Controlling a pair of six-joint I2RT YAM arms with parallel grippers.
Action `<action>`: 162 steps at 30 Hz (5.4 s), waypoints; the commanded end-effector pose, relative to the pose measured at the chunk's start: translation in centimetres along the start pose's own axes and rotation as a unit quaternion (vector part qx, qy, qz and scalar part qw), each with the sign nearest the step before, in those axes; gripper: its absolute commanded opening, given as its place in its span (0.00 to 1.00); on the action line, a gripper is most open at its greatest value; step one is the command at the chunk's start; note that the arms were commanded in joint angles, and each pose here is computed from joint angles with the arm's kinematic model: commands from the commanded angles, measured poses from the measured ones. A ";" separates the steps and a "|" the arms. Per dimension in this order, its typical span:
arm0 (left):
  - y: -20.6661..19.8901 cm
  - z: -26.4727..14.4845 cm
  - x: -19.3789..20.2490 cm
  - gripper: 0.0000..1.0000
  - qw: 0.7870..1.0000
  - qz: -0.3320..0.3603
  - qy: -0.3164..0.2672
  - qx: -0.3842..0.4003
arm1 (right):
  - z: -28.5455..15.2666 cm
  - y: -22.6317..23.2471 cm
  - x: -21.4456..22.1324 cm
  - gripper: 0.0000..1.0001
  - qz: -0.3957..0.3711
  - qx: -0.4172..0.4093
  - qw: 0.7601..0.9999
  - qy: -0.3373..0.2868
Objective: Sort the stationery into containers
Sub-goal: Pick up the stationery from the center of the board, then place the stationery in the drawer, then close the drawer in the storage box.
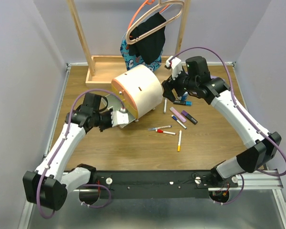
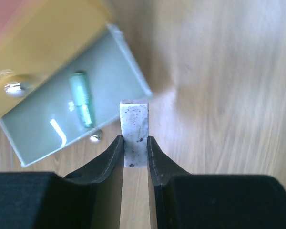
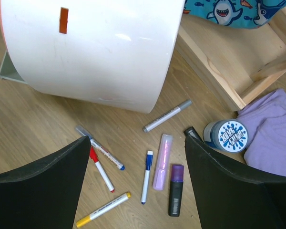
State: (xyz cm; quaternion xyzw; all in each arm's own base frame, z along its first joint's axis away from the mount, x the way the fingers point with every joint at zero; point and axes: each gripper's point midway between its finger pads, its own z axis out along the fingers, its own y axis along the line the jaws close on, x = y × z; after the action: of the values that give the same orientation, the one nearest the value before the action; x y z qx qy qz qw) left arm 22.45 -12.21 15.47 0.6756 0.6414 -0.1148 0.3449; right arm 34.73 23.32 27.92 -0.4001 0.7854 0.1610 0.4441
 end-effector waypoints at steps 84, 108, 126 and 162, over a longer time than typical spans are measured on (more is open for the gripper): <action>7.8 2.6 8.5 0.08 0.475 -0.824 -0.277 -0.134 | 10.1 2.3 -5.8 0.17 0.028 -0.081 0.996 -0.025; 10.3 4.7 7.3 0.09 0.490 -0.819 -0.280 -0.105 | 10.5 4.2 -3.9 0.14 0.028 -0.102 0.994 -0.003; 12.0 7.2 5.3 0.10 0.513 -0.813 -0.267 -0.071 | 10.8 4.5 -3.7 0.14 0.026 -0.103 0.994 0.001; 13.6 3.6 1.1 0.61 0.493 -0.810 -0.319 0.006 | 10.7 3.7 -2.8 0.14 0.013 -0.080 0.997 0.013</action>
State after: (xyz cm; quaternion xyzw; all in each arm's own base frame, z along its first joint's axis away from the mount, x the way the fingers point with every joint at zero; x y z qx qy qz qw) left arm 37.10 -11.33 16.35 -0.2029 0.7858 -0.4925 0.3142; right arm 39.59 34.31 26.86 -0.4196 0.7568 0.2462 0.4364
